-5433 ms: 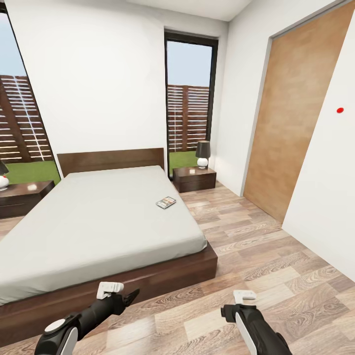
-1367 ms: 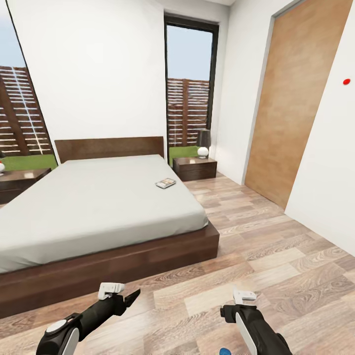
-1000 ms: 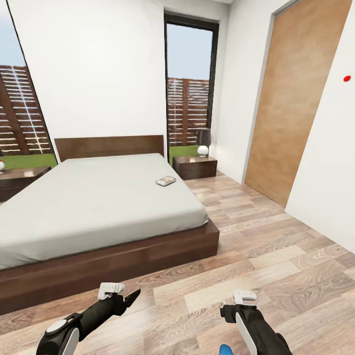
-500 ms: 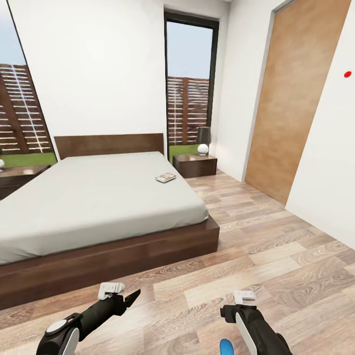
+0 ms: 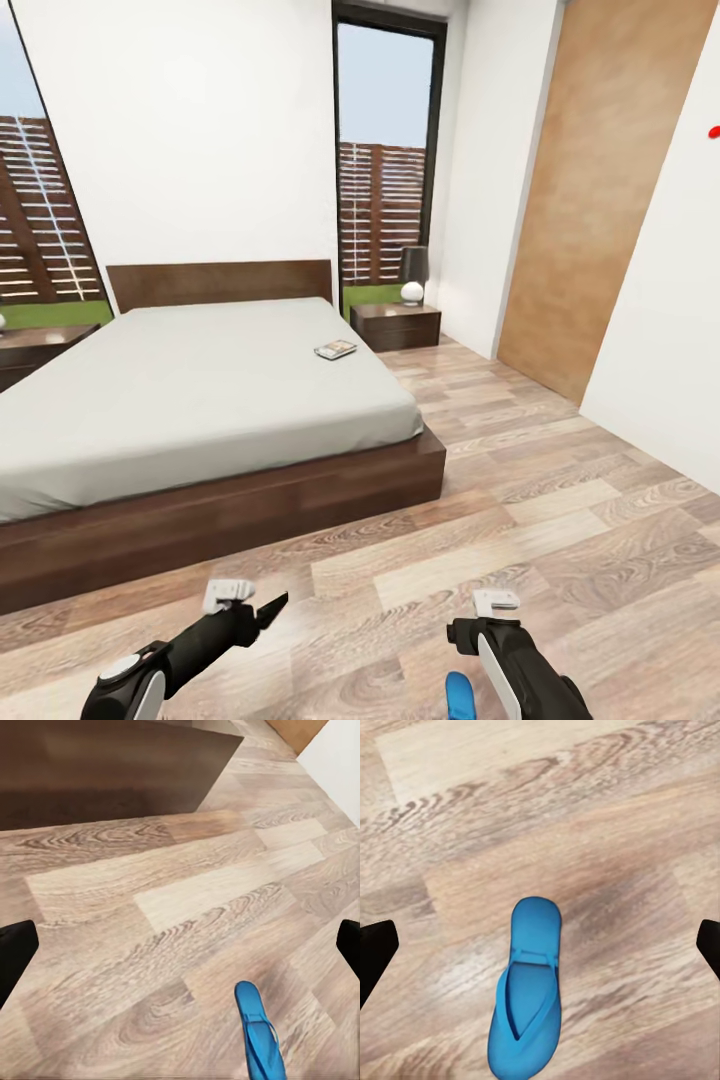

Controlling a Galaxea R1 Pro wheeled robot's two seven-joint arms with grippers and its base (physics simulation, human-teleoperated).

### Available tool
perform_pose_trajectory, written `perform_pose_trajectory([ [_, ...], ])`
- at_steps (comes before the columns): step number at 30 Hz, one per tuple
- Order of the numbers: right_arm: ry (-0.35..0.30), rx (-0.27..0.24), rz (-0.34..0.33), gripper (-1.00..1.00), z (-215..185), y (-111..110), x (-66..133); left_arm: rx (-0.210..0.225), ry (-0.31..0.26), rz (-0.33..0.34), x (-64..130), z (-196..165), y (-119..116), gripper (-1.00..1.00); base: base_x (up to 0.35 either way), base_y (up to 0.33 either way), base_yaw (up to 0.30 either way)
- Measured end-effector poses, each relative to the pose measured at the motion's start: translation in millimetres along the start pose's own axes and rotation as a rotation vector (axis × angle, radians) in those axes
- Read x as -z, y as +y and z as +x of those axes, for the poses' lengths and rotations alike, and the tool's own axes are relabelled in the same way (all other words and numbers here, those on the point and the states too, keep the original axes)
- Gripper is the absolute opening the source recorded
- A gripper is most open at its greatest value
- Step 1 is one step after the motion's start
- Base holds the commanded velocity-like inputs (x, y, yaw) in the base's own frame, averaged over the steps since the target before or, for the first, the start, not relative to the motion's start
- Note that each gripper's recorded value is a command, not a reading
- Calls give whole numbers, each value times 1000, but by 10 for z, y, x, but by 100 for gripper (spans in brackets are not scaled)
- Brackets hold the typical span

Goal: In the bedroom, move the book from the bed onto either nightstand, and place the two sandals side by side next to the bed.

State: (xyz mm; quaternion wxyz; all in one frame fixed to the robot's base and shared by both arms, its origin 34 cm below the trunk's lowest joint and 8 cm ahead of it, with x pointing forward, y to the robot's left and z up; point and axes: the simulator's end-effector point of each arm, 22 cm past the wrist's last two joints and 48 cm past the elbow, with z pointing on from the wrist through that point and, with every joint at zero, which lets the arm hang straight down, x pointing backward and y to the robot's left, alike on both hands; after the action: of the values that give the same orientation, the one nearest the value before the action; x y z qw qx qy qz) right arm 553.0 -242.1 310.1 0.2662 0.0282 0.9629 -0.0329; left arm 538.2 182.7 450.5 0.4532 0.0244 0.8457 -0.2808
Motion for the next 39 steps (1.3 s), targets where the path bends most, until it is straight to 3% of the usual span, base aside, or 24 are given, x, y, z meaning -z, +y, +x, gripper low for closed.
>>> perform_pose_trajectory([
  [35, 142, 13, 2, 100, 640, 28, -420, 84, 125, -30, -204, 656, 272, 100, 0, 0, 0],
  [39, 159, 14, 3, 100, 714, 30, -462, 106, 125, -1, -205, 669, 260, 100, 0, 0, 0],
])
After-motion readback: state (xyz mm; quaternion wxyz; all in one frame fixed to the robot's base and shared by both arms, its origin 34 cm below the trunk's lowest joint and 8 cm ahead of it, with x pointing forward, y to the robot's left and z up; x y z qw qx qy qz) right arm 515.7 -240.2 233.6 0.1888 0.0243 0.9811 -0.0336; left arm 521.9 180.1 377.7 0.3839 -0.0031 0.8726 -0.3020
